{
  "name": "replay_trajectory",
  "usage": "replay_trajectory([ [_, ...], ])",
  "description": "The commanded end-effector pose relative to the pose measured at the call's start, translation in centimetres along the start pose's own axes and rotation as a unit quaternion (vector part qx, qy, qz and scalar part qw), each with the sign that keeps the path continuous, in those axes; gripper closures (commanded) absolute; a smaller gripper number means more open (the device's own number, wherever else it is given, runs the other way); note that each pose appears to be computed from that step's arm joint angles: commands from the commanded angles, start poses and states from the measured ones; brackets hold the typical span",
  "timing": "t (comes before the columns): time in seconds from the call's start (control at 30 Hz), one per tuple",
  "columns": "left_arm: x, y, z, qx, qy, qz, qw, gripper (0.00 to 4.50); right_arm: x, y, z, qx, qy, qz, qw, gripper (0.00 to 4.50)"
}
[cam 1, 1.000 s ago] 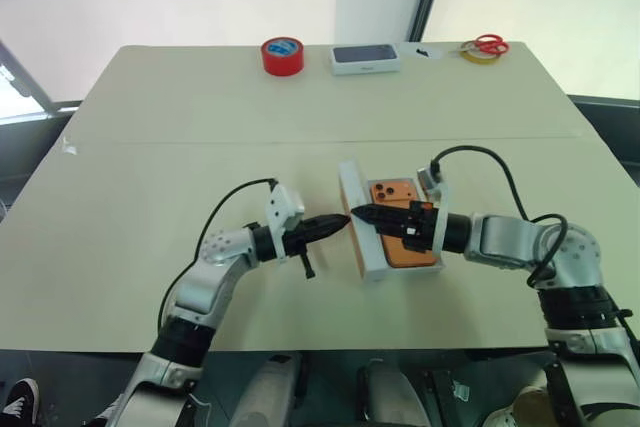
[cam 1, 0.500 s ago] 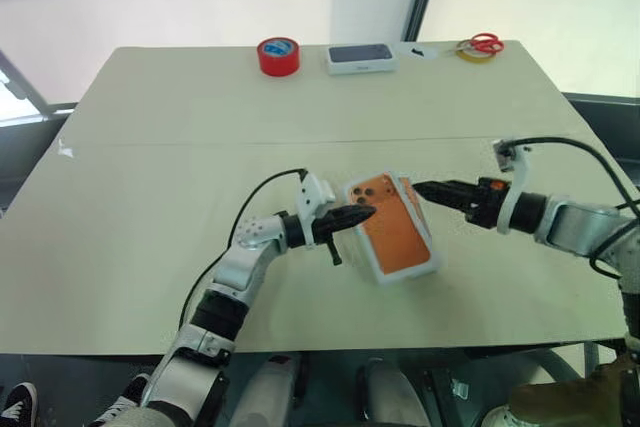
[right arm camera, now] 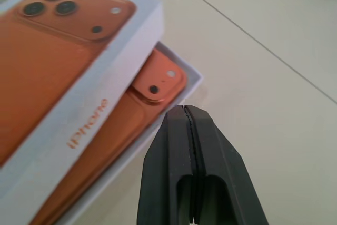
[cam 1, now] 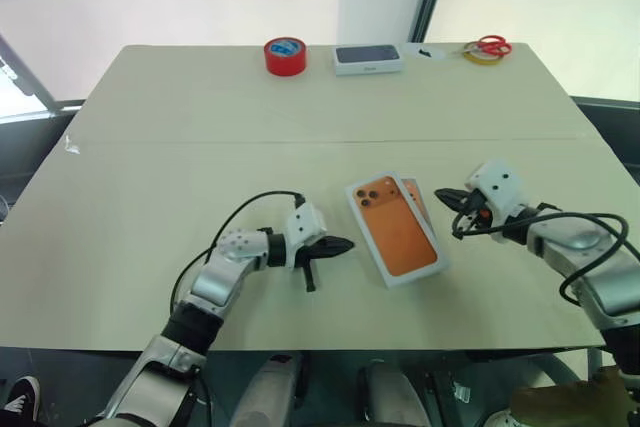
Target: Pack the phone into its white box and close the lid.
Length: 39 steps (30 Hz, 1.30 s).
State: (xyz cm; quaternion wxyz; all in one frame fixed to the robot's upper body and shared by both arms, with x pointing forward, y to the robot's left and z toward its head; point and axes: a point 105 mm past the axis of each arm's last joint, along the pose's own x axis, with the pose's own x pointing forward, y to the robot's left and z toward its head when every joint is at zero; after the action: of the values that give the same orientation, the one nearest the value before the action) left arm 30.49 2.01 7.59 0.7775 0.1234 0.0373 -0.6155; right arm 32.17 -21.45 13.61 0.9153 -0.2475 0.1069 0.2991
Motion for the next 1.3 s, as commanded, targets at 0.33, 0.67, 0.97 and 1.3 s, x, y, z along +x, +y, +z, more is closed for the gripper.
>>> replay_trajectory([
  [0.33, 2.7, 1.6, 0.9, 0.008, -0.023, 0.029, 0.999, 4.50, 0.2, 0.7, 0.6, -0.077, 0.007, 0.002, 0.997, 4.46],
  [0.67, 4.3, 2.5, 2.3, 0.019, -0.039, 0.040, 0.998, 4.50, 0.8, -1.1, 0.3, -0.086, 0.019, -0.036, 0.995, 4.46],
  [0.97, 4.9, 2.8, 3.0, 0.029, -0.046, 0.039, 0.998, 4.50, 2.3, -1.8, 0.6, -0.089, 0.017, -0.059, 0.994, 4.46],
  [1.3, 3.9, 4.1, 6.3, 0.021, -0.095, 0.066, 0.993, 4.50, 0.8, -2.5, 2.5, -0.085, -0.034, -0.058, 0.994, 4.46],
])
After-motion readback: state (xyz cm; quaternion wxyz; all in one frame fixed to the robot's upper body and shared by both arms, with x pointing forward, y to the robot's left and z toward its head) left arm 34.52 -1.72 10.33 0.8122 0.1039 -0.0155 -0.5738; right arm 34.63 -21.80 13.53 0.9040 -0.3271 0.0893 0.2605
